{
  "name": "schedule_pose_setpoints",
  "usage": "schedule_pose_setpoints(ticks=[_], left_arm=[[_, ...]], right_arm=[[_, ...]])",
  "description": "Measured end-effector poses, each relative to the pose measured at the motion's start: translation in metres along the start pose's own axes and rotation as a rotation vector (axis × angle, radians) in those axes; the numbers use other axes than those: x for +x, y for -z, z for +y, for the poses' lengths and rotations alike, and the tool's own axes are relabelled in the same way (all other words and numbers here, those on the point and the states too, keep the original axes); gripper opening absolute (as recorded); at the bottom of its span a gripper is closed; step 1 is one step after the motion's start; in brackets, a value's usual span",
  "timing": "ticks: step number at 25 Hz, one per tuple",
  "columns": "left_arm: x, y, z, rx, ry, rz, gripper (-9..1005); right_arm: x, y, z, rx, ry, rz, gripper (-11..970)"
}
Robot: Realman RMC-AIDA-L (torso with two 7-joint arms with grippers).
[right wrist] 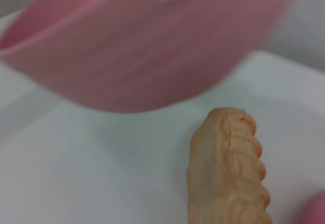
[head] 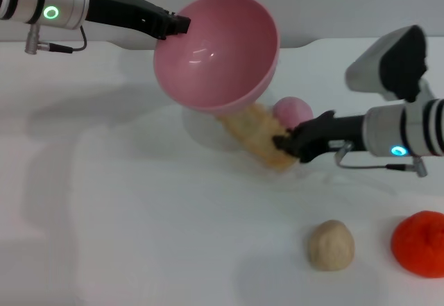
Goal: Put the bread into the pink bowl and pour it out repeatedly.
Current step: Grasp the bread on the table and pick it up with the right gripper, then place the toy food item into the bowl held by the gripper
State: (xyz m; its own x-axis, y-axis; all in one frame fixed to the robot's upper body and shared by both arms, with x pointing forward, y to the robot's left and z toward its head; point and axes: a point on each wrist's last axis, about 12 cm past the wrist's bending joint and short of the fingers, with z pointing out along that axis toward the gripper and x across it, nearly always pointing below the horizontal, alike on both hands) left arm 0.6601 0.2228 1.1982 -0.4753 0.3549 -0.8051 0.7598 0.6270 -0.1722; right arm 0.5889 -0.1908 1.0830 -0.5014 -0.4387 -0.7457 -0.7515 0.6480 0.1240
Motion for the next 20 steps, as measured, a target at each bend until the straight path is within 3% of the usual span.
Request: schedule_pose_setpoints(ticks=[10,20], left_arm=[[0.012,0.004,0.007,-0.035,0.023,0.015,43],[0.024,0.002,0.006,-0.035,0.044,0.025,43]], right_arm=[[0.001,0.018,-0.038,0.263,-0.057,-0.147,138],[-0.042,0.032,-0.035,0.282,0.036,-0.369,135]])
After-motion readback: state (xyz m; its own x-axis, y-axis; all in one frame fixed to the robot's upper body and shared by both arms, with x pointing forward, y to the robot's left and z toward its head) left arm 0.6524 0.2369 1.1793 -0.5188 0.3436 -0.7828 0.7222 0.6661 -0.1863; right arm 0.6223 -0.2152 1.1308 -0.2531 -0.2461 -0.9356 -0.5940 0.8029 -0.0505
